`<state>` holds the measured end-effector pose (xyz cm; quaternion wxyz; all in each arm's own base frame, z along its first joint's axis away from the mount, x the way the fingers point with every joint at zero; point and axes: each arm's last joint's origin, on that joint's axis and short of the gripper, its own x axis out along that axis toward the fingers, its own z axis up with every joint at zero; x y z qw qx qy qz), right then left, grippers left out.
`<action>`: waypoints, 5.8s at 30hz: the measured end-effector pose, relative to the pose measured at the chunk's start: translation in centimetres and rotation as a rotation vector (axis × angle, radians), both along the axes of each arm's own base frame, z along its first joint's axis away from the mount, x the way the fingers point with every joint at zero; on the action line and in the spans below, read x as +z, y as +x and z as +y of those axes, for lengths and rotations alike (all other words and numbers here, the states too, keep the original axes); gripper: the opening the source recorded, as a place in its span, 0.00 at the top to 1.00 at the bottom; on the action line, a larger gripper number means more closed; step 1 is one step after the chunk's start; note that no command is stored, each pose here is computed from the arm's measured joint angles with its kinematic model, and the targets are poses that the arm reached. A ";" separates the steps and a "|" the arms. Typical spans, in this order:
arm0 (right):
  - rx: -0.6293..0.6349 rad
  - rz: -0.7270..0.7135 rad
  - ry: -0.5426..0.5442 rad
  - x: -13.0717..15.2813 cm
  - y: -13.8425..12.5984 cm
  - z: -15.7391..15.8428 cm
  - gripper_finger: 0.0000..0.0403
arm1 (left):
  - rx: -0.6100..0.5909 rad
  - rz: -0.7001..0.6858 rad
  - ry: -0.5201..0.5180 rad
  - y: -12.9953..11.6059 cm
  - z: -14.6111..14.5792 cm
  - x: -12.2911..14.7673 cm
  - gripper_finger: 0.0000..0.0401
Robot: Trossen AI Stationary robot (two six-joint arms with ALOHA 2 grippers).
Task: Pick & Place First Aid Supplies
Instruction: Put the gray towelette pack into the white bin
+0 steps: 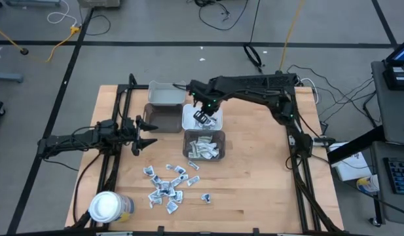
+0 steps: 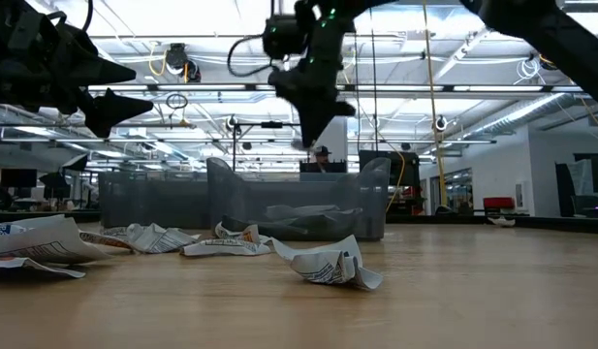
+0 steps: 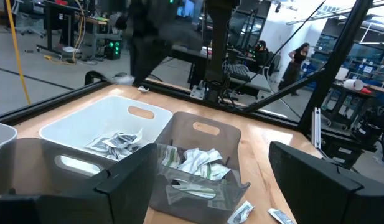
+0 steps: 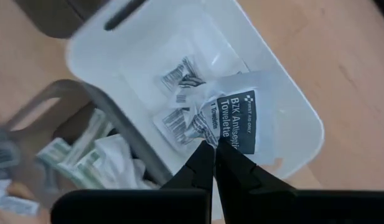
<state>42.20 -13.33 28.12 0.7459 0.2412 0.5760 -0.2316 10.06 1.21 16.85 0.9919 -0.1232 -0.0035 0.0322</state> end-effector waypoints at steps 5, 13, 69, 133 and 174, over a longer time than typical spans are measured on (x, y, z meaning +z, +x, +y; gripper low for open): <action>0.056 0.047 0.004 -2.9 1.4 0.1 1.00 | 0.000 0.000 0.000 0.0 0.0 0.0 0.23; 0.127 0.033 -0.021 -5.2 2.9 -0.3 1.00 | 0.000 0.000 0.000 0.0 0.0 0.0 0.23; -0.291 0.074 -0.015 -2.9 -18.3 -7.3 0.54 | 0.000 0.000 0.000 0.0 0.0 0.0 0.23; -0.873 0.620 -0.029 -13.1 -27.8 -11.6 0.94 | -0.002 0.000 0.000 0.0 0.0 0.0 0.23; -0.841 0.660 -0.083 -14.7 -27.6 -10.2 0.91 | -0.065 0.000 0.000 0.0 -0.2 0.0 0.23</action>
